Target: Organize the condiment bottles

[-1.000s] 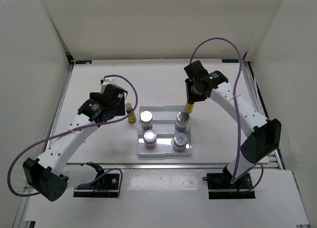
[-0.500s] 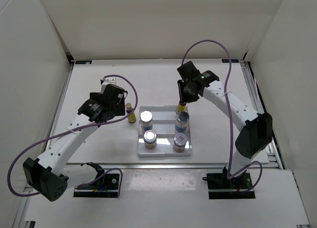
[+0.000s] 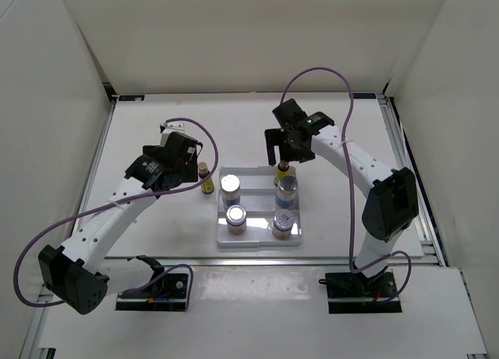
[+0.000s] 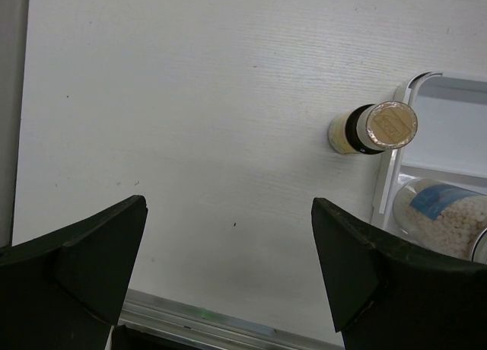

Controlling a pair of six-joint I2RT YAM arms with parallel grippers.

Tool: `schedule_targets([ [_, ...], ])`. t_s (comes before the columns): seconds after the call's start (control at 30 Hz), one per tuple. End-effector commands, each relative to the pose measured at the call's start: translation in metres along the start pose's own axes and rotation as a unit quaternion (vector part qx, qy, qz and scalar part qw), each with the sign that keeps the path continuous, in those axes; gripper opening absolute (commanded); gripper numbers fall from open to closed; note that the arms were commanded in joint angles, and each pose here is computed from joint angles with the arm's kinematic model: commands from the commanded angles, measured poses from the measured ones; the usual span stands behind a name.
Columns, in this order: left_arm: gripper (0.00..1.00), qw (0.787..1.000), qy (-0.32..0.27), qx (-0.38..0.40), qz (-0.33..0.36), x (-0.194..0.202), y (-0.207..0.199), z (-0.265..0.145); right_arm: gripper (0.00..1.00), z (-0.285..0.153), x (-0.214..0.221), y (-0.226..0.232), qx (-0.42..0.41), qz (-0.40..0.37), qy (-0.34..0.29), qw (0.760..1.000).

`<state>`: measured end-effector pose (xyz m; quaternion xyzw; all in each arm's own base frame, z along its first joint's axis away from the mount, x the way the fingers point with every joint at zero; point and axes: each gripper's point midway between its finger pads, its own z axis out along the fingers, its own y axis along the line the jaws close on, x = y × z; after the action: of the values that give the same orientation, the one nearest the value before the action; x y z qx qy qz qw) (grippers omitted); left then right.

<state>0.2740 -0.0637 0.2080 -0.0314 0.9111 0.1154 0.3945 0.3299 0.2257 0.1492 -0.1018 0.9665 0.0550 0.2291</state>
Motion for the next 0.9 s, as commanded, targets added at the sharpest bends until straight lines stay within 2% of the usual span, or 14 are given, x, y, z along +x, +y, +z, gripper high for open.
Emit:
schedule_targets([
  [0.0,1.0,1.0,-0.011,-0.002,-0.009,-0.008,0.001,-0.002,0.99,-0.044,-0.033,0.0,-0.01,0.005,-0.069,0.998],
  [0.07,1.0,1.0,-0.007,-0.004,-0.006,-0.007,0.0,0.0,1.0,-0.063,-0.041,0.001,-0.016,0.007,-0.085,0.996],
  [0.2,1.0,1.0,-0.001,-0.001,0.002,-0.007,-0.004,0.003,1.0,-0.132,-0.048,-0.003,-0.048,0.021,-0.15,0.987],
  [0.27,1.0,1.0,0.006,0.015,0.002,-0.005,-0.01,0.002,1.0,-0.166,-0.042,-0.012,-0.058,0.027,-0.187,0.98],
  [0.37,1.0,0.998,0.03,0.054,-0.008,-0.009,-0.029,0.006,1.0,-0.191,-0.015,-0.026,-0.065,0.026,-0.207,0.976],
  [0.57,1.0,0.994,0.062,0.085,-0.015,-0.02,-0.06,0.021,1.0,-0.216,0.033,-0.049,-0.074,0.029,-0.229,0.97],
  [0.87,1.0,0.991,0.098,0.093,-0.015,-0.024,-0.083,0.046,1.0,-0.21,0.067,-0.064,-0.058,0.022,-0.207,0.976],
])
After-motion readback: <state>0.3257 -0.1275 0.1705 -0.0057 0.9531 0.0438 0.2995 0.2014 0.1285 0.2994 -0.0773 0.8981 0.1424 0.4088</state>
